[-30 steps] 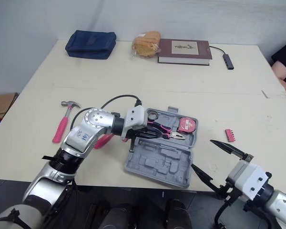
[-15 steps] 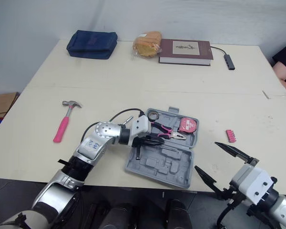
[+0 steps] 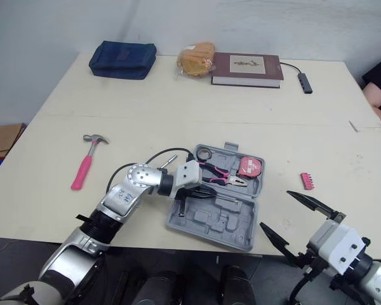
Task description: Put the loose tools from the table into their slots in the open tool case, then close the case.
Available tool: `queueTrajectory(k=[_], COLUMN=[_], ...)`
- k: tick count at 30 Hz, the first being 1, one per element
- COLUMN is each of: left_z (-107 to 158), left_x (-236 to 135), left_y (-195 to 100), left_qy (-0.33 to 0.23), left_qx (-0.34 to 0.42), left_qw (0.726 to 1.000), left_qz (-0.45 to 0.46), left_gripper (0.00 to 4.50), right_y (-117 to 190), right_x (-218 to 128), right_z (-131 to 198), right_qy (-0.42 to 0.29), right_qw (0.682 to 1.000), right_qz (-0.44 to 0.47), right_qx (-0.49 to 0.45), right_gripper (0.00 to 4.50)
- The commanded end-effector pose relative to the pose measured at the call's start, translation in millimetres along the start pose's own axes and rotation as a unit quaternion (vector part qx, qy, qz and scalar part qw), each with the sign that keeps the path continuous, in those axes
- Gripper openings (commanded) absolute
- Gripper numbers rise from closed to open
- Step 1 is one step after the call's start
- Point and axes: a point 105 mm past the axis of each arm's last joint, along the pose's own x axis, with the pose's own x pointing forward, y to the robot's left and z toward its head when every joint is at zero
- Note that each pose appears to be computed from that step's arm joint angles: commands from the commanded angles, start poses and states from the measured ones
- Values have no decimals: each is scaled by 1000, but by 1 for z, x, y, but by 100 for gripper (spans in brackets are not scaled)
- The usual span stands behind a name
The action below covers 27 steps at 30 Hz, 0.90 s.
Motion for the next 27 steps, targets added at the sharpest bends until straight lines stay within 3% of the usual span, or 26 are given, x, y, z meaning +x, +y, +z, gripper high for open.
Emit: queueTrajectory(k=[1,6,12,17,20,22,23,26,27], left_z=[-41,-60,-64,-17,25,37,39,33,19], left_x=[-3,-6,-6,-8,-34,-62,-72,-103,-121], left_y=[-6,1,1,0,11,14,14,23,28], left_qy=[89,124,123,-24,-148,-193,-204,-200,-178], left_qx=[-31,-52,-58,-22,23,23,23,9,3], left_qw=[996,990,990,999,988,980,978,977,978], left_qz=[-1,31,29,8,34,36,33,77,106], left_gripper=[4,4,4,4,4,4,4,83,118], right_y=[-2,-3,-4,-5,-9,-13,-15,-20,-23], right_x=[-2,-4,-4,-7,-18,-29,-33,-47,-53], right_z=[11,10,10,9,4,1,0,-3,-6], right_qy=[-16,-13,-13,-10,7,22,27,42,46], right_qw=[1000,1000,1000,1000,999,999,999,998,997], right_qz=[-7,-12,-15,-19,-24,-28,-29,-36,-46], right_qx=[-20,-19,-19,-20,-23,-28,-30,-33,-33], right_gripper=[450,450,450,450,450,450,450,450,450])
